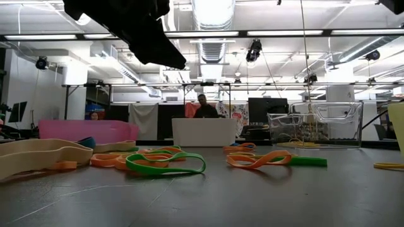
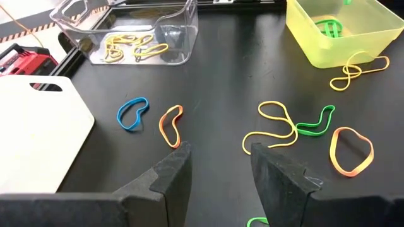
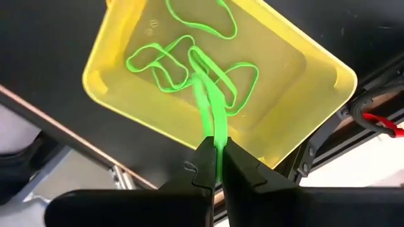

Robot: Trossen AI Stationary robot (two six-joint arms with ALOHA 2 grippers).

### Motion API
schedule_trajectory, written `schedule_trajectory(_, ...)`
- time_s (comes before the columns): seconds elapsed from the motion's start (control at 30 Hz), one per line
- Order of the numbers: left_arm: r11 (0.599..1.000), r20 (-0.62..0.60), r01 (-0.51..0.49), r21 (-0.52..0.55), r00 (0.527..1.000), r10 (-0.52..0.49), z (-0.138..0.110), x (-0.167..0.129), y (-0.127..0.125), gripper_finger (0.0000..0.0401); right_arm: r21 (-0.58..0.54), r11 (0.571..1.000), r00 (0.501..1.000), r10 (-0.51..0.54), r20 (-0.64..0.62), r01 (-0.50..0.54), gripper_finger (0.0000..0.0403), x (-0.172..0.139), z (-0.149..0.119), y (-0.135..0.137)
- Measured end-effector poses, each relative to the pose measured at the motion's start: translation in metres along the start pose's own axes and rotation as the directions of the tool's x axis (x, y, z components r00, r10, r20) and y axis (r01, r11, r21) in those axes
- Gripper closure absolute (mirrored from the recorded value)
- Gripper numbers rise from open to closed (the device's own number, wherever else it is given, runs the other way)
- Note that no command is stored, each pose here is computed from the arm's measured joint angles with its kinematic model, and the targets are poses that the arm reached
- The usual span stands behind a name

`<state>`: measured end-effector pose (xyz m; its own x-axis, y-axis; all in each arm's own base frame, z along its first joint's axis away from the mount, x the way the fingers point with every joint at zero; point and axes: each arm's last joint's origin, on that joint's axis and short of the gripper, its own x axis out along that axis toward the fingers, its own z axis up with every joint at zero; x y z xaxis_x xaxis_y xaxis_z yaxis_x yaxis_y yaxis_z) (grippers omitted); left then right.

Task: Sort rubber bands into baskets
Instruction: Put the green rubber band into the yellow bin, then put the yellow rubber band into the transparent bin

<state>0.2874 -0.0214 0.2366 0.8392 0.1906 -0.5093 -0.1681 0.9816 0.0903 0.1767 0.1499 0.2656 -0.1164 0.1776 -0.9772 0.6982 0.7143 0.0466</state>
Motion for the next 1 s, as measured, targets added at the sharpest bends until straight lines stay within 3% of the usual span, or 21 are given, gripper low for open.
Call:
schedule_trajectory(0.2,1.0,0.001,0.0,0.0,1.0,0.0,0.0,0.0,0.0,0.0255,-0.001,1.0,0.999,-0.028,0.019,0.028,0.0372,0.006,0.003,0.004)
schedule_trajectory(0.5,1.0,0.0,0.0,0.001,1.0,0.0,0.0,0.0,0.0,0.0255,-0.009,0.999,0.997,-0.04,0.06,0.04,0.0296,0.008,0.004,0.005)
schedule_trajectory(0.7,1.0,0.001,0.01,0.002,1.0,-0.01,0.0,-0.001,-0.003,0.0255,-0.051,0.998,0.979,-0.024,0.201,0.035,0.0259,-0.001,0.009,0.008)
schedule_trajectory(0.8,1.0,0.002,0.018,0.01,1.0,-0.018,0.0,-0.001,-0.006,0.0255,-0.08,0.996,0.945,-0.008,0.327,0.036,0.025,-0.01,0.013,0.011)
schedule_trajectory(1.0,0.999,0.01,0.039,0.024,0.999,-0.039,0.001,-0.006,-0.011,0.0255,-0.228,0.972,0.8,0.088,0.593,0.063,0.0241,-0.021,0.032,0.023)
